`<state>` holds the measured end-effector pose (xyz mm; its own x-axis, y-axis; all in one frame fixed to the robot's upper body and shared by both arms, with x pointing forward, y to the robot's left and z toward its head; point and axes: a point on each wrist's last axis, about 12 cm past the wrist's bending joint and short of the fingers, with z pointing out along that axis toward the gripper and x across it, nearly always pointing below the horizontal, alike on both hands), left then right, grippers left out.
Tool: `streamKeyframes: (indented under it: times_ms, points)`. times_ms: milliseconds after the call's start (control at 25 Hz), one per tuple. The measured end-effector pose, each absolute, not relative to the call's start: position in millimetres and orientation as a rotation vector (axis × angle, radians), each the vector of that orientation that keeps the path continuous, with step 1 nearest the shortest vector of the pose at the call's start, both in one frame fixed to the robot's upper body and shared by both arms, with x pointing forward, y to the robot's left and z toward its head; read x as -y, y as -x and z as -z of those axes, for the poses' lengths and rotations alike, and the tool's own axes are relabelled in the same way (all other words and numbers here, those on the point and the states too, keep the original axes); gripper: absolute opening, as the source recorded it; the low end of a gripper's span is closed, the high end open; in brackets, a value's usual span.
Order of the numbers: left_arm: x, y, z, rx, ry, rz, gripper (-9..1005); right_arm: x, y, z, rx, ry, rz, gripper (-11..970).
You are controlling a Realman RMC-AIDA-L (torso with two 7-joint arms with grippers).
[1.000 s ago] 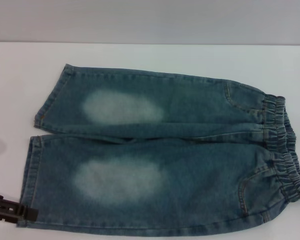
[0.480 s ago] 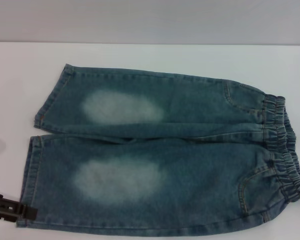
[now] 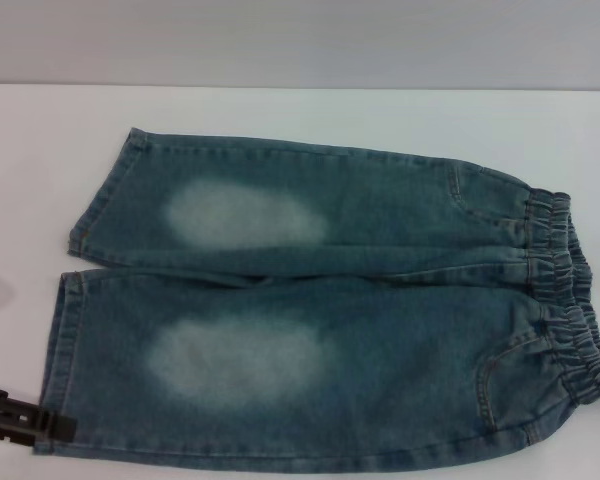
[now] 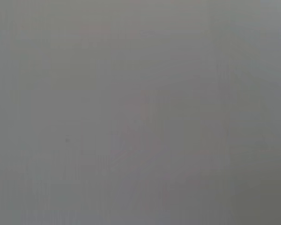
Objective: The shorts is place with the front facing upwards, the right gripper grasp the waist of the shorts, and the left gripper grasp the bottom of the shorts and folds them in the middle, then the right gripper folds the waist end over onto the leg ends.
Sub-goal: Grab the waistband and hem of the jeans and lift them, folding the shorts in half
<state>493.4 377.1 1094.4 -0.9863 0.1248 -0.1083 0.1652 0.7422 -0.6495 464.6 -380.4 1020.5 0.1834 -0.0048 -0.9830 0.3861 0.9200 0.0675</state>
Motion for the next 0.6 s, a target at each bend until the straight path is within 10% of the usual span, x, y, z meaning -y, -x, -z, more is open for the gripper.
streamKeyframes:
  times_ms: [600]
  points:
    - [-363, -500, -1097, -2.848, -0.295, 1.134, 791, 381, -464, -1021, -1.364, -0.335, 0.285, 802]
